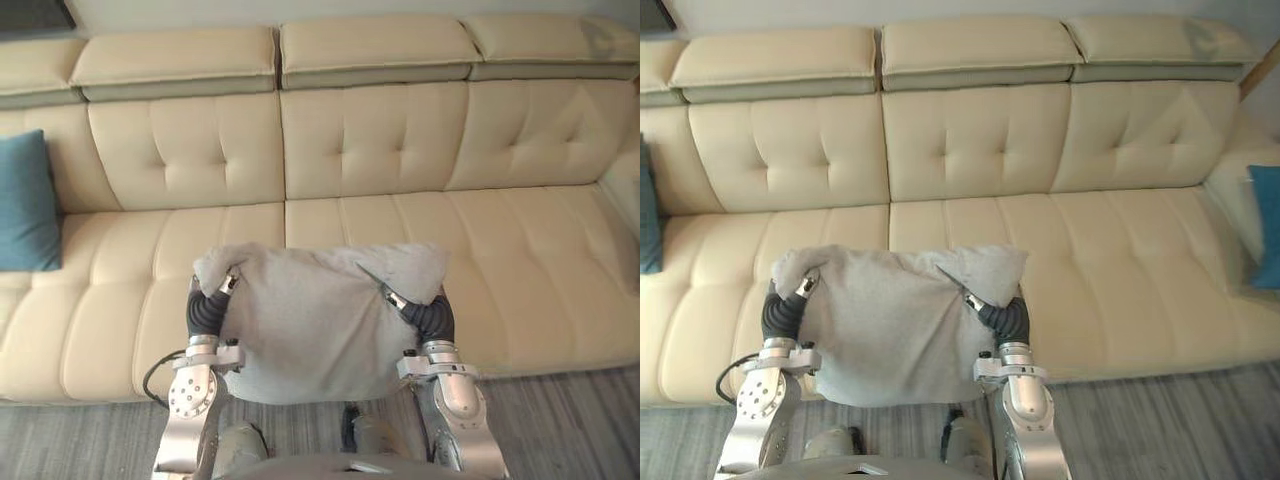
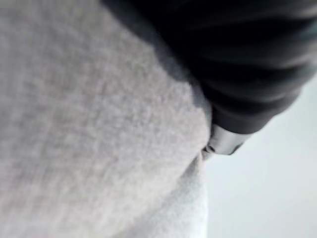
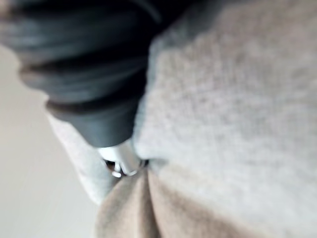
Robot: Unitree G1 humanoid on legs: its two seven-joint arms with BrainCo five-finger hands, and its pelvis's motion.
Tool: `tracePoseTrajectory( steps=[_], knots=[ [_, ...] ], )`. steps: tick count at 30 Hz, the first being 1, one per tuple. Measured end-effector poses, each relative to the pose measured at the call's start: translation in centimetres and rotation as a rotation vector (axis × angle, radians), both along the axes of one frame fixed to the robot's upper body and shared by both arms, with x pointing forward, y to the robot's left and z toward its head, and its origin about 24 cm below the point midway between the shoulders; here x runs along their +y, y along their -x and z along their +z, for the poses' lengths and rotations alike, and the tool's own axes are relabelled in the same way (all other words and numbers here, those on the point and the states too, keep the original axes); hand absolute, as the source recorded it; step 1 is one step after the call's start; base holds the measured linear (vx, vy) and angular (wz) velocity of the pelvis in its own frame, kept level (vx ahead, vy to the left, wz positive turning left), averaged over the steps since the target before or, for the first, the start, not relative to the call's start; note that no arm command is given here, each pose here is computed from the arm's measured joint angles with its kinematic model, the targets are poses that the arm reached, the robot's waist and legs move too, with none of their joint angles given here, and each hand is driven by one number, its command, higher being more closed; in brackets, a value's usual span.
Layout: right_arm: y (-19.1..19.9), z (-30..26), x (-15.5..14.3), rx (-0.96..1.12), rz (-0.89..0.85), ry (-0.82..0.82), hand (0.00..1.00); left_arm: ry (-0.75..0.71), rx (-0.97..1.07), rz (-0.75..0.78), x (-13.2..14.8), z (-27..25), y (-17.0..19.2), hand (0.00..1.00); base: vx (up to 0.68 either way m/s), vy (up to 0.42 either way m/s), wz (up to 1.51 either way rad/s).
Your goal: Pick up cushions and gather them together orderly.
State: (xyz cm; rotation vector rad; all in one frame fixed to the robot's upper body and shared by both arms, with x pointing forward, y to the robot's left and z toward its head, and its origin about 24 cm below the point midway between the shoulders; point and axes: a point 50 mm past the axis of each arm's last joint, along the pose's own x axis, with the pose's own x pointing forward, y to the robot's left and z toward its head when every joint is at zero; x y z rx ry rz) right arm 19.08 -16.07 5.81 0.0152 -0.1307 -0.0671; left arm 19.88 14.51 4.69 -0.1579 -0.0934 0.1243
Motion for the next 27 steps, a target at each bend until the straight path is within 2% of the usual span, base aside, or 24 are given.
tracePoseTrajectory(
  steps=[3,18,22,27],
  knots=[
    [0.6,0.7,-0.2,-0.022,0.004,0.014,1.00,0.003,-0.001,-0.004,0.0,0.0,0.0,1.00,0.21,-0.105,0.24],
    [0.2,1.6,0.7,-0.068,0.015,-0.013,1.00,-0.044,0.015,-0.015,0.6,-0.3,0.5,1.00,0.05,0.094,-0.13],
    [-1.1,2.9,1.5,-0.139,0.039,-0.016,1.00,-0.060,-0.021,0.028,0.8,0.5,-0.3,1.00,-0.07,0.021,-0.24],
    [-5.2,7.0,3.7,-0.330,0.051,-0.017,1.00,-0.110,-0.219,0.139,1.4,4.9,-4.0,1.00,-0.13,0.016,-0.06]
  ],
)
